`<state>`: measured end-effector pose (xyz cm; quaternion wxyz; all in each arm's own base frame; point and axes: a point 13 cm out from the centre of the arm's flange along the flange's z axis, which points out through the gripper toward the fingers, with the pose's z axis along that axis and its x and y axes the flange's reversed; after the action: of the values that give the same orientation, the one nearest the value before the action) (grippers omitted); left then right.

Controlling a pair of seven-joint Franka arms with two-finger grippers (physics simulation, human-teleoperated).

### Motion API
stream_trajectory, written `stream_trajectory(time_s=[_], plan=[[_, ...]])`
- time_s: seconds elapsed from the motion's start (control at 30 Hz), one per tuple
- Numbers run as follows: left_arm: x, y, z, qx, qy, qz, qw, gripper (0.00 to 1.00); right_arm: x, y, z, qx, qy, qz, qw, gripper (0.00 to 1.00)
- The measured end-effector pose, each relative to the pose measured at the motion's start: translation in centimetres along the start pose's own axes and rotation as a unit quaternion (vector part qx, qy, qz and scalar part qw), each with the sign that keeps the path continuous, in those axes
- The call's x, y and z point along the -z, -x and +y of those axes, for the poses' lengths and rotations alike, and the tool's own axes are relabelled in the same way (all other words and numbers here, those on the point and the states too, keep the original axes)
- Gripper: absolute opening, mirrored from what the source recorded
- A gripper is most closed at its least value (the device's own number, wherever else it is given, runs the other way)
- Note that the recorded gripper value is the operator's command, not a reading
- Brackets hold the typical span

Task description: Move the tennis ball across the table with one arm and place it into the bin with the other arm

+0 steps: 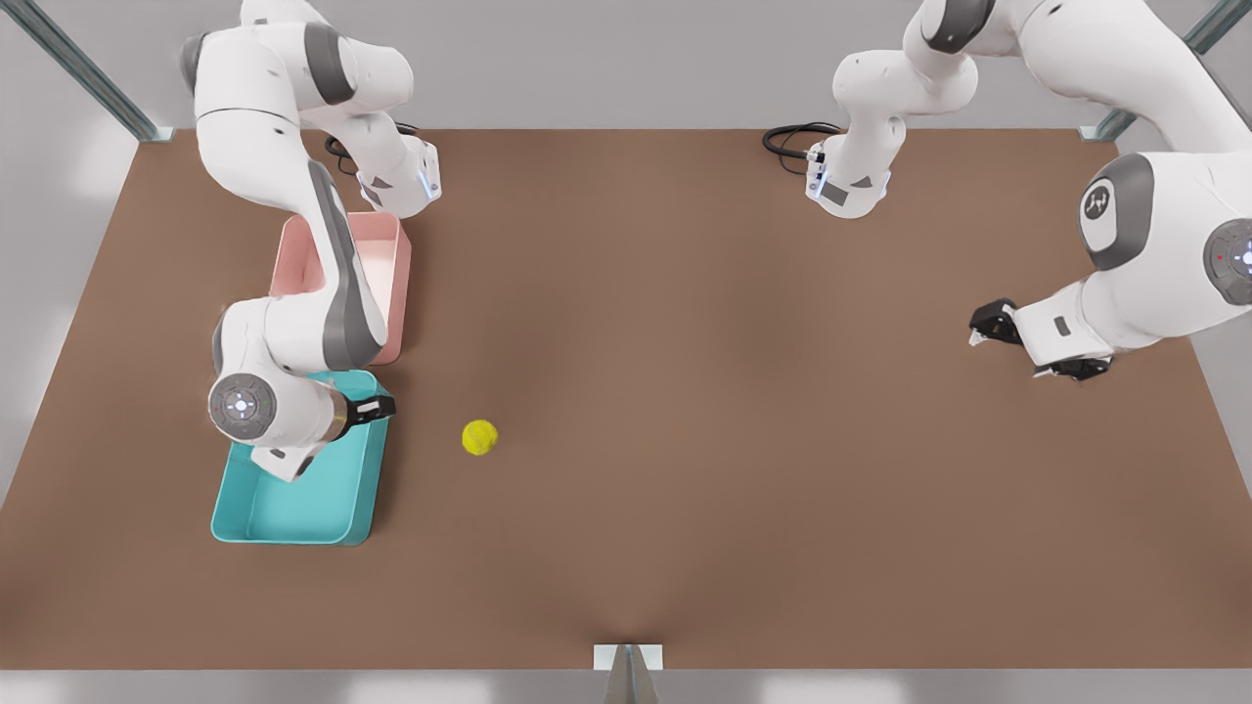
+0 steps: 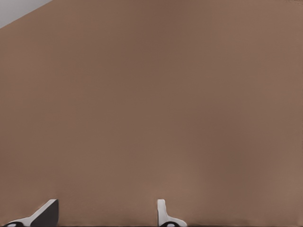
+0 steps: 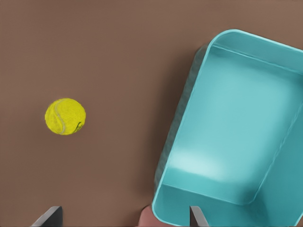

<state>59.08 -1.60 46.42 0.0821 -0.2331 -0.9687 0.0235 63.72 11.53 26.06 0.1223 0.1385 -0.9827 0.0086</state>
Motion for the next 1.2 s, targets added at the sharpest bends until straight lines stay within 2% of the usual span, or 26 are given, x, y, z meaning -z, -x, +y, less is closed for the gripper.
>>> stream_trajectory(time_s=[0.2, 0.37, 0.53, 0.67, 0.8, 0.97, 1.2], plan=[[-0.8, -2.1, -1.2, 0.104, -0.014, 0.047, 0.993, 1.00, -7.9, 4.6, 2.4, -0.012, -0.001, -0.034, 0.999, 1.00], [-1.0, -2.8, -1.2, 0.171, -0.015, 0.064, 0.983, 1.00, -10.3, 6.9, 2.3, -0.031, -0.002, -0.075, 0.997, 1.00], [-1.2, -3.1, -1.2, 0.221, -0.013, 0.071, 0.973, 1.00, -12.5, 8.0, 2.2, -0.036, -0.010, -0.092, 0.995, 1.00], [-1.2, -3.2, -1.2, 0.252, -0.012, 0.073, 0.965, 1.00, -13.5, 8.9, 3.4, 0.046, -0.025, -0.093, 0.994, 1.00], [-1.2, -3.3, -1.2, 0.275, -0.010, 0.075, 0.958, 1.00, -15.5, 7.3, 3.1, 0.159, -0.032, -0.065, 0.985, 1.00], [-1.3, -3.3, -1.1, 0.299, -0.008, 0.076, 0.951, 1.00, -15.9, 6.8, 3.3, 0.303, -0.044, -0.054, 0.950, 1.00], [-1.4, -3.3, -1.1, 0.322, -0.007, 0.078, 0.944, 1.00, -16.2, 4.9, 0.9, 0.430, -0.049, -0.036, 0.901, 1.00]])
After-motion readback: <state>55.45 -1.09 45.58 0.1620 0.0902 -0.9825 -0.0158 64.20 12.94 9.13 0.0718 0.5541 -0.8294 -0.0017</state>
